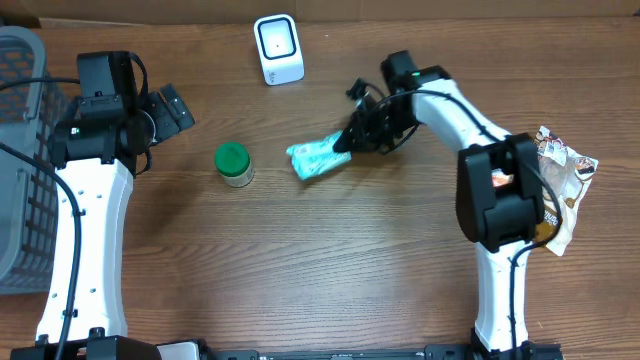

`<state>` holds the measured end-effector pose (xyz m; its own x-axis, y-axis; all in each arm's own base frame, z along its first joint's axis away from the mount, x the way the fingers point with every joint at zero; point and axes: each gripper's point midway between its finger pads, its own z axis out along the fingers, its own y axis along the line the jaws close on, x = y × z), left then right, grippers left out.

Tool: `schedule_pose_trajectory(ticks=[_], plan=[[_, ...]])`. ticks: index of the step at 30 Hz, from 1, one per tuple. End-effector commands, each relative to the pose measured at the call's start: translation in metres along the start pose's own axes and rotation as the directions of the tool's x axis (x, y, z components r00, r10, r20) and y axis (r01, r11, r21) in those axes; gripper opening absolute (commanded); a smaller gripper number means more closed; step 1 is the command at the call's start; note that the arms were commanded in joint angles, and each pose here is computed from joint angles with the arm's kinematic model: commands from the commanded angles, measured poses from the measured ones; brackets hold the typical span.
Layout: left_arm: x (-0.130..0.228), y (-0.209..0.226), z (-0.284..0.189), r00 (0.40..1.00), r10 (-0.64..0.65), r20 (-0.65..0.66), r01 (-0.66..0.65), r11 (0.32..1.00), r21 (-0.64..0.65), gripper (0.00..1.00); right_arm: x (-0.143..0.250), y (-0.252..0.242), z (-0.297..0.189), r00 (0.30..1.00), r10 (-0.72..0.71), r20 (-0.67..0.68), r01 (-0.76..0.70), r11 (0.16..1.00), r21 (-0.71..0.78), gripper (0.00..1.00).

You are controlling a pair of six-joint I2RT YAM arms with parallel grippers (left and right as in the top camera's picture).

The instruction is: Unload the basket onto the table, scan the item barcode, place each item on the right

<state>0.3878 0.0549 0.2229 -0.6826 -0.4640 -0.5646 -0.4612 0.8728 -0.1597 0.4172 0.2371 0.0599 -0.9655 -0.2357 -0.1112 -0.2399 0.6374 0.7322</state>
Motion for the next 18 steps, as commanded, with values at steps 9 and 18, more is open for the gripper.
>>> schedule_pose_trajectory(ticks=[9,18], plan=[[-0.001,0.003,0.003,1.0,0.024,-0.001,-0.024,1.0,-0.016,1.0,-0.021,0.115,-0.148,0.932,-0.126,0.339,0.115,0.992,0.053,0.04],[-0.001,0.003,0.003,1.0,0.024,-0.001,-0.024,1.0,-0.016,1.0,0.003,0.165,-0.192,0.896,-0.141,0.421,0.137,0.99,0.04,0.04]])
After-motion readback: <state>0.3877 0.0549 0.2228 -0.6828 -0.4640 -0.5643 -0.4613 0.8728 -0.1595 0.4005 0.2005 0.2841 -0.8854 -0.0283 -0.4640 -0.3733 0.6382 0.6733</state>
